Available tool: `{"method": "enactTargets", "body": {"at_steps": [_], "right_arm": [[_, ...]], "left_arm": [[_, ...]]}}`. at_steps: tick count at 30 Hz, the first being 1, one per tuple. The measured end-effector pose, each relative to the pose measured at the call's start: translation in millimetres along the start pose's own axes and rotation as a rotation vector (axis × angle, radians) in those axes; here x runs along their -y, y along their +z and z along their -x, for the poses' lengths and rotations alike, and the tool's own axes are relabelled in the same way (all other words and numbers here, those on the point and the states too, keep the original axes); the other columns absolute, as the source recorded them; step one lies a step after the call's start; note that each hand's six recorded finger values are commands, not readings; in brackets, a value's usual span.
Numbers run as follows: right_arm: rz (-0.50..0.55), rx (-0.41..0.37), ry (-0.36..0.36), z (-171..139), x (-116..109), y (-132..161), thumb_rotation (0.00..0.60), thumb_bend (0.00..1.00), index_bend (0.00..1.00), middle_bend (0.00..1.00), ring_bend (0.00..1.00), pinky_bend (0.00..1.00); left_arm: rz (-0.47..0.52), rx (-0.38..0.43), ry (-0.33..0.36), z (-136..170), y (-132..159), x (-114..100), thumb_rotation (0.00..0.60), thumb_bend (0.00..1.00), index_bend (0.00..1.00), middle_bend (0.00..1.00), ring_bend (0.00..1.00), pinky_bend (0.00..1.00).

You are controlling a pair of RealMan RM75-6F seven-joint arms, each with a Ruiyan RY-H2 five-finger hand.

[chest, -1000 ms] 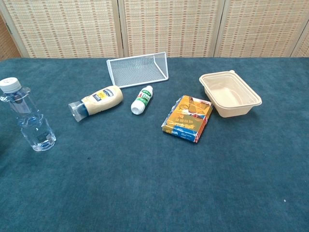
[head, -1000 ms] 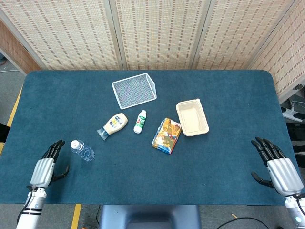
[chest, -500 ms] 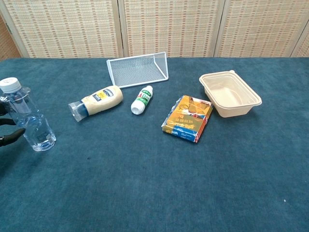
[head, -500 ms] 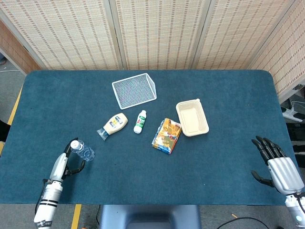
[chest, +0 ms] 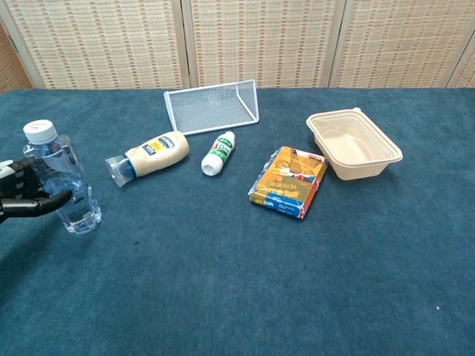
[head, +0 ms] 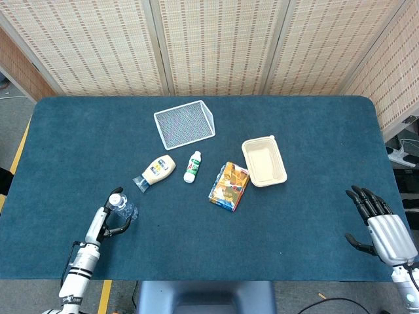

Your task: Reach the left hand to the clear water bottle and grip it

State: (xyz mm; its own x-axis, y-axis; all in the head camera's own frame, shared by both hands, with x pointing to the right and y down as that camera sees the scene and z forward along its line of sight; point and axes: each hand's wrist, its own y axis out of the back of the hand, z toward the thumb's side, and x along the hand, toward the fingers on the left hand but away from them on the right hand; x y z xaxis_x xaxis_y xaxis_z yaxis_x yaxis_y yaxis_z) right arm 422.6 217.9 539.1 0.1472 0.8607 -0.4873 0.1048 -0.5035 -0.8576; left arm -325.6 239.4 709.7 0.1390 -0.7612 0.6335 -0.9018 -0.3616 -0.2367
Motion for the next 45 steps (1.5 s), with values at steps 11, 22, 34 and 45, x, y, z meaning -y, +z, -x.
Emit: {"method": "enactTargets", "body": {"at_steps": [11,22,34,45], "right_arm": [[0.007,0.005,0.0,1.0,-1.8,-1.1,0.6,0.17,0.0,0.01,0.0,0.12],[0.0,0.003,0.011,1.0,0.5,-0.4,0.6,0.17,0.0,0.01,0.0,0.12],[0.001,0.004,0.018,-0.3,0.6,-0.5,0.6,0.17,0.0,0.01,0.0,0.12],[-0.006,0.012,0.044,1.0,4.8,-0.3,0.6,0.17,0.0,0.01,0.0,0.12]], "left_arm": [[0.141,0.066,0.153,-10.5,3.6,7.3,0.6,0.48,0.33,0.4,0.3,0.22],[0.037,0.189,0.234,-1.7,25.3,0.3,0.6,0.63,0.53,0.63,0.56,0.51],[-0.687,0.502,0.379,23.0,80.9,-2.0,0.6,0.65,0.64,0.7,0.63,0.59],[-0.445,0.458,0.259,27.8,83.4,5.8,0.6,0.71,0.7,0.71,0.64,0.6]]}}
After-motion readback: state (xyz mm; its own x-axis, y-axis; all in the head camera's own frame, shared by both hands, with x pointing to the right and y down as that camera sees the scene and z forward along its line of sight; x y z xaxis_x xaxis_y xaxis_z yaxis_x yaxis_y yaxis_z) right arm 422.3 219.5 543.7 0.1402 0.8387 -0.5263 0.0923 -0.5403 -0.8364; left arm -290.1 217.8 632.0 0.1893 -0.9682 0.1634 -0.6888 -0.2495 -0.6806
